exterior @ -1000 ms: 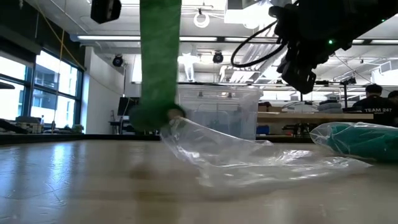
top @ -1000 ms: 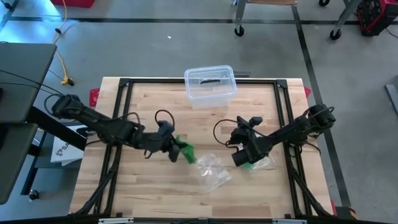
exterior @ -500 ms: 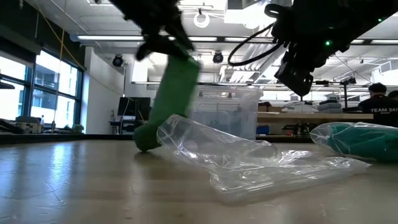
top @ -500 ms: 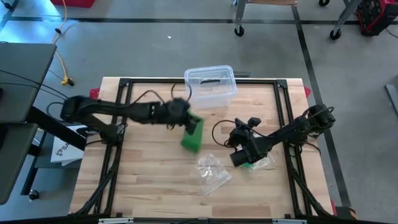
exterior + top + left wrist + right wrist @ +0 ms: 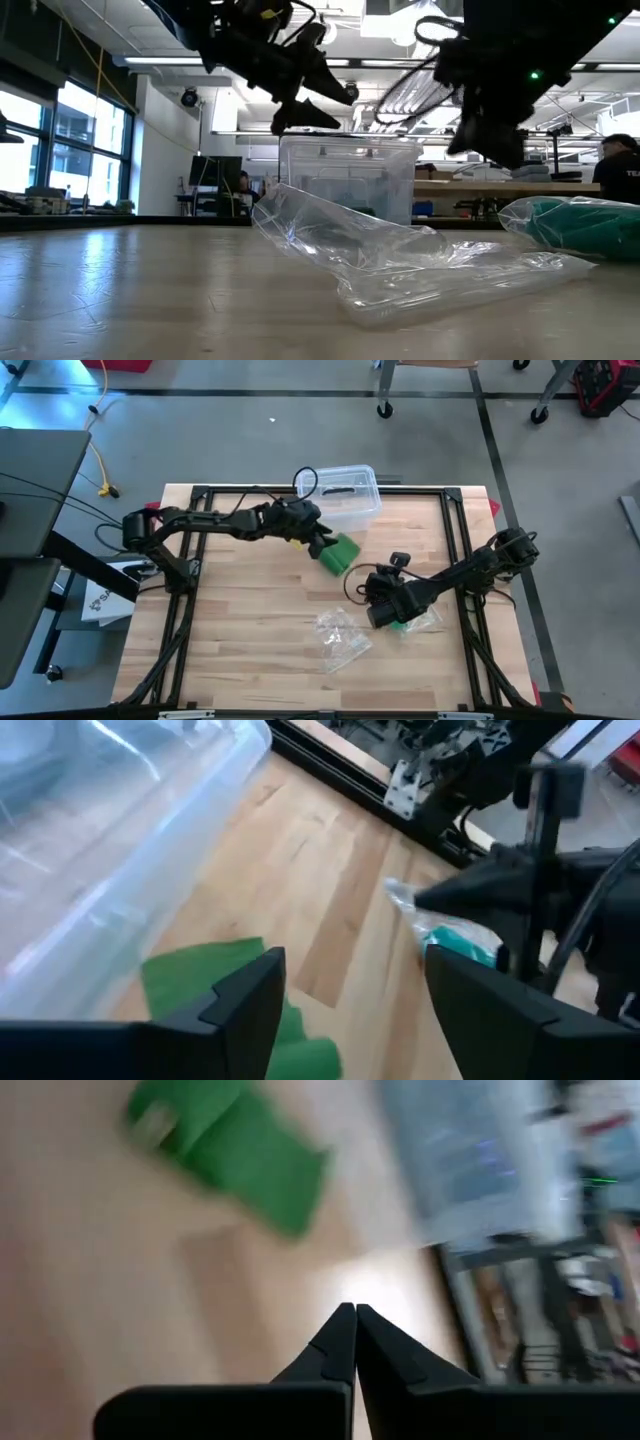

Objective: Roll bandage
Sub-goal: Roll the green bandage

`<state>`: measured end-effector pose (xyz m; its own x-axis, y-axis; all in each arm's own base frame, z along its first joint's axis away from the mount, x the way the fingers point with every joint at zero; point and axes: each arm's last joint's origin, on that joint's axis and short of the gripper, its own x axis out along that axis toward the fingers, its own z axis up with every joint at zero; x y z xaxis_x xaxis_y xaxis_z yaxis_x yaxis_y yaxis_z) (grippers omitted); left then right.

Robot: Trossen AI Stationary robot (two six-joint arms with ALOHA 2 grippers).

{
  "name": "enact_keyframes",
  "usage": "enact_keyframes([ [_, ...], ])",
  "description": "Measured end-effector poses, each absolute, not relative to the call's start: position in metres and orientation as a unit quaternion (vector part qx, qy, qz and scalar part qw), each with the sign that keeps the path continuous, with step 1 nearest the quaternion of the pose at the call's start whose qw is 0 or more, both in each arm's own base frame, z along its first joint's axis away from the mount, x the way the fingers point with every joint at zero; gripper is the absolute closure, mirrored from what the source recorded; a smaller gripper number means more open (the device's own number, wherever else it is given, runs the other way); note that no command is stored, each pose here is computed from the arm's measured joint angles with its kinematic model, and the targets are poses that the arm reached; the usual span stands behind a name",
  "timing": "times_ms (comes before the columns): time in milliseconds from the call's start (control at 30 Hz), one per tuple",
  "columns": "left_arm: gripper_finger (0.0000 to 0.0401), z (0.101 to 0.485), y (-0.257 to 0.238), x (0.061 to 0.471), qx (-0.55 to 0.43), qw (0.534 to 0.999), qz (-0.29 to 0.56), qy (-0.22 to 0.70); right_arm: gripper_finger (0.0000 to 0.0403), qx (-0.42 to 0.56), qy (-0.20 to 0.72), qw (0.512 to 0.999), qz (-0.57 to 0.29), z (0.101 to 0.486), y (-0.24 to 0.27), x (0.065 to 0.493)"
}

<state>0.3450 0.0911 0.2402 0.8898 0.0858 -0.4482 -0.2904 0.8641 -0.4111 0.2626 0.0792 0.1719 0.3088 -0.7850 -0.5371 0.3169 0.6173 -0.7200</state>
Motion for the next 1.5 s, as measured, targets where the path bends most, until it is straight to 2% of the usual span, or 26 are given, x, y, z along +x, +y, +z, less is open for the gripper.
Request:
enact_keyframes([
  [100,0.0163,0.244,0.089,0.340,-0.222,0.944,0.090,0.227,0.0403,-0.239,0.516,0.767,-0.297,0.167,0.082,0.262],
  [200,0.0165,0.243,0.080,0.334,-0.211,0.938,0.070,0.266,0.0403,-0.210,0.523,0.799,-0.208,0.152,0.086,0.263],
  [300,0.0170,0.230,0.068,0.330,-0.215,0.915,0.064,0.334,0.0403,-0.143,0.471,0.864,-0.103,0.141,0.087,0.264],
  [367,0.0173,0.220,0.061,0.329,-0.215,0.899,0.066,0.377,0.0403,-0.106,0.409,0.902,-0.087,0.140,0.082,0.264],
  [533,0.0181,0.190,0.053,0.321,-0.176,0.888,0.132,0.403,0.0403,-0.038,0.290,0.950,-0.113,0.146,0.064,0.266],
  [700,0.0185,0.171,0.057,0.313,-0.148,0.904,0.174,0.361,0.0394,0.046,0.261,0.956,-0.128,0.143,0.037,0.279],
  [900,0.0186,0.151,0.065,0.306,-0.151,0.923,0.182,0.302,0.0319,0.135,0.247,0.945,-0.166,0.129,0.012,0.289],
  [1033,0.0186,0.142,0.066,0.308,-0.153,0.936,0.172,0.268,0.0267,0.149,0.252,0.930,-0.220,0.121,-0.002,0.294],
  [1133,0.0186,0.134,0.062,0.316,-0.135,0.951,0.123,0.251,0.0249,0.156,0.273,0.914,-0.257,0.120,-0.016,0.299],
  [1400,0.0186,0.124,0.054,0.353,-0.032,0.965,0.094,0.243,0.0248,0.143,0.321,0.892,-0.283,0.117,-0.042,0.307],
  [1500,0.0186,0.118,0.054,0.363,-0.030,0.958,0.081,0.272,0.0255,0.156,0.350,0.881,-0.278,0.110,-0.048,0.303],
])
